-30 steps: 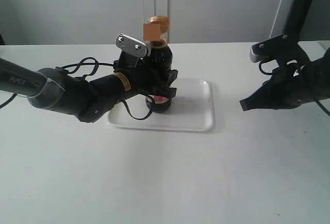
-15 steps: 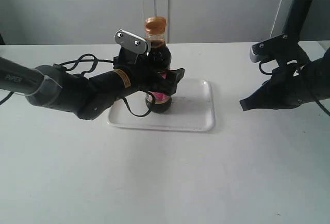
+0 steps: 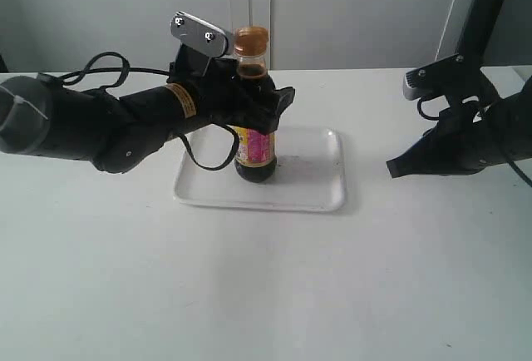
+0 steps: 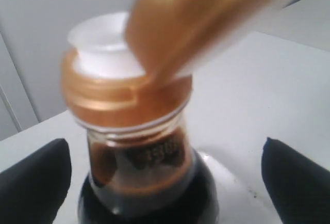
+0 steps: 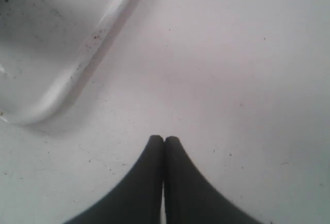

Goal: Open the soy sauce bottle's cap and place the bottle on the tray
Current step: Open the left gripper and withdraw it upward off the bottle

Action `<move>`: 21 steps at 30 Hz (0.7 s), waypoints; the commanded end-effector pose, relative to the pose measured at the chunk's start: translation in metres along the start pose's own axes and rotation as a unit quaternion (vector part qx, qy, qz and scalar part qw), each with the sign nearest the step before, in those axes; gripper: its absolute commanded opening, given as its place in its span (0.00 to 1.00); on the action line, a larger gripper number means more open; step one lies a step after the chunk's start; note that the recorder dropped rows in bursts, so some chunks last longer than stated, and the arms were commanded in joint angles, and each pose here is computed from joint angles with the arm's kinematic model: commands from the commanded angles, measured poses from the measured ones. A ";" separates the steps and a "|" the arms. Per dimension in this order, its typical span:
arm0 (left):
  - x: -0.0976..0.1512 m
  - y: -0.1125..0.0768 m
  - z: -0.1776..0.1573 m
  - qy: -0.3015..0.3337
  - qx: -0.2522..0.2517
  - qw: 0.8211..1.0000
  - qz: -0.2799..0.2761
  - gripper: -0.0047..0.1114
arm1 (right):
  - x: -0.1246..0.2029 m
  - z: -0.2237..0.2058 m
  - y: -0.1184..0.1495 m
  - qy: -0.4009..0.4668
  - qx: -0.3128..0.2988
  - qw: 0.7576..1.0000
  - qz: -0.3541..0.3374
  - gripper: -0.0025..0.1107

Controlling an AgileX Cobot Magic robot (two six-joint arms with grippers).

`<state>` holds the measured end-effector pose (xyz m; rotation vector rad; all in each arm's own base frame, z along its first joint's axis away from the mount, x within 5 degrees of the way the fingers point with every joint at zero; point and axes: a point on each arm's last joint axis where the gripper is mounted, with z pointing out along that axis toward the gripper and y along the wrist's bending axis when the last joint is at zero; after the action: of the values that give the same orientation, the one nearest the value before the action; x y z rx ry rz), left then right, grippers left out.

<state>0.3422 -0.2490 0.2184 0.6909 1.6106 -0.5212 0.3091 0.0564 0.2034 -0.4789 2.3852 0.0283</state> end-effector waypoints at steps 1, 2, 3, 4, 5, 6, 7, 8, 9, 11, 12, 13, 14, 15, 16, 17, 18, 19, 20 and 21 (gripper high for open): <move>-0.017 -0.009 -0.009 -0.016 0.018 1.000 0.018 0.94 | -0.001 0.000 -0.003 -0.007 0.006 1.000 0.002 0.02; -0.021 -0.011 -0.011 -0.022 0.020 0.999 0.020 0.94 | -0.001 0.000 -0.003 -0.007 0.006 1.000 0.002 0.02; -0.025 -0.012 -0.012 -0.025 0.021 0.999 0.021 0.94 | -0.001 0.000 -0.003 -0.007 0.006 1.000 0.002 0.02; -0.029 -0.013 -0.014 -0.029 0.021 0.999 0.022 0.94 | -0.001 0.000 -0.003 -0.007 0.006 1.000 0.002 0.02; -0.032 -0.014 -0.016 -0.033 0.022 0.999 0.024 0.94 | -0.001 0.000 -0.003 -0.007 0.006 1.000 0.002 0.02; -0.037 -0.016 -0.018 -0.038 0.024 0.999 0.025 0.94 | -0.001 0.000 -0.003 -0.007 0.006 1.000 0.002 0.02; -0.040 -0.016 -0.020 -0.039 0.023 0.999 0.027 0.94 | -0.001 0.000 -0.003 -0.007 0.006 1.000 0.002 0.02; -0.044 -0.016 -0.022 -0.042 0.022 0.998 0.028 0.94 | -0.001 0.000 -0.003 -0.007 0.006 1.000 0.002 0.02; -0.048 -0.017 -0.025 -0.046 0.022 0.998 0.029 0.94 | -0.001 0.000 -0.003 -0.007 0.006 1.000 0.002 0.02; -0.055 -0.017 -0.029 -0.053 0.021 0.998 0.031 0.94 | -0.001 0.000 -0.003 -0.007 0.006 1.000 0.002 0.02; -0.059 -0.016 -0.031 -0.053 0.019 0.998 0.032 0.94 | -0.001 0.000 -0.003 -0.007 0.006 1.000 0.002 0.02; -0.065 -0.016 -0.036 -0.052 0.015 0.998 0.036 0.94 | -0.001 0.000 -0.003 -0.007 0.006 1.000 0.002 0.02; -0.068 -0.016 -0.039 -0.052 0.013 0.998 0.038 0.94 | -0.001 0.000 -0.003 -0.007 0.006 1.000 0.002 0.02; -0.073 -0.015 -0.042 -0.050 0.010 0.998 0.040 0.94 | -0.001 0.000 -0.003 -0.007 0.006 1.000 0.002 0.02; -0.077 -0.015 -0.045 -0.054 0.008 0.998 0.041 0.94 | -0.001 0.000 -0.003 -0.007 0.006 1.000 0.002 0.02; -0.081 -0.015 -0.049 -0.057 0.006 0.997 0.042 0.94 | -0.001 0.000 -0.003 -0.007 0.006 1.000 0.003 0.02; -0.083 -0.015 -0.050 -0.056 0.005 0.997 0.043 0.94 | -0.001 0.000 -0.003 -0.007 0.006 1.000 0.003 0.02; -0.089 -0.014 -0.056 -0.053 0.000 0.998 0.044 0.94 | -0.001 0.000 -0.003 -0.007 0.005 1.000 0.004 0.02; -0.092 -0.014 -0.059 -0.051 -0.003 0.998 0.045 0.94 | -0.001 0.000 -0.003 -0.006 0.005 1.000 0.004 0.02; -0.098 -0.013 -0.067 -0.038 -0.012 0.998 0.055 0.94 | 0.000 0.000 -0.003 0.000 0.003 1.000 0.004 0.02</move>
<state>0.3017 -0.2322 0.3146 0.7056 1.4894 -0.4791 0.3097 0.0564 0.2040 -0.4741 2.3763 0.0272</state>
